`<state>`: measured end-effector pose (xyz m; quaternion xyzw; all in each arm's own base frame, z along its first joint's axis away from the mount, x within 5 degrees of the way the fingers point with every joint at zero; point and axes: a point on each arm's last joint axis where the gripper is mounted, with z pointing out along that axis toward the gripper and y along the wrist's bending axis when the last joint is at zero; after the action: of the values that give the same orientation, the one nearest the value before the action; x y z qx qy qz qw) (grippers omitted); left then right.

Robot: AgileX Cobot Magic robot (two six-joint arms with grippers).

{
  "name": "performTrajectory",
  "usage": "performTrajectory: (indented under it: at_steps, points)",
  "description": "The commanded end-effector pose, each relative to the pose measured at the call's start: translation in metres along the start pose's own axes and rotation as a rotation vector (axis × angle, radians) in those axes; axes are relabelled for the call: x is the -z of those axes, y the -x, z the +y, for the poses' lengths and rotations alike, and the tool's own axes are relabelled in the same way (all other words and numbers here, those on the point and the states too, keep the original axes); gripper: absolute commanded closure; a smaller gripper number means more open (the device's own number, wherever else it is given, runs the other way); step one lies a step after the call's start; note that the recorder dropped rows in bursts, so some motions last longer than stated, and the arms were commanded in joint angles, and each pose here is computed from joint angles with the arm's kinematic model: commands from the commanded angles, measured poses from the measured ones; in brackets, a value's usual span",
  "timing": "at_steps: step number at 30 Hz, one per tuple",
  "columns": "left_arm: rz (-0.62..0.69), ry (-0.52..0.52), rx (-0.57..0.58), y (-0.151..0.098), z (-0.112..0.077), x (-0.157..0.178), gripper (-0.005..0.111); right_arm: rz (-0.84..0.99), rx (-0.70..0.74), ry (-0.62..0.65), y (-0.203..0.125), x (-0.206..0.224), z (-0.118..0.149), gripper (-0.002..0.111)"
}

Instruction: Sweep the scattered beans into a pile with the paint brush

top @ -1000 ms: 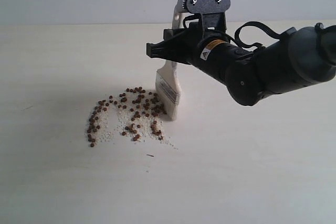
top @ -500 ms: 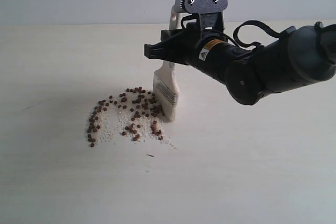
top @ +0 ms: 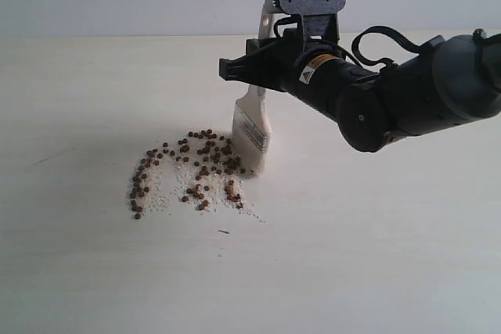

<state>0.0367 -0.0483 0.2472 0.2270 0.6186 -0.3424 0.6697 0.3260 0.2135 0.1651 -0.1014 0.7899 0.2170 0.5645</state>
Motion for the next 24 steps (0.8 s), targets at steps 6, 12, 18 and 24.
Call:
performTrajectory:
  at_steps: [6,12,18,24]
  points:
    - [-0.003,-0.001,0.008,-0.001,0.000,0.001,0.107,-0.093,-0.032,-0.060,0.021,0.022,-0.004,0.108]
    - [-0.003,-0.001,0.008,-0.001,0.000,0.001,0.107,-0.201,-0.095,-0.202,0.004,0.067,-0.029,0.108]
    - [-0.003,-0.001,0.008,-0.001,0.000,0.001,0.107,-0.143,-0.061,-0.163,-0.014,0.091,-0.022,0.108]
    - [-0.003,-0.001,0.008,-0.001,0.000,0.001,0.107,-0.258,-0.061,-0.151,-0.020,0.106,0.008,0.108]
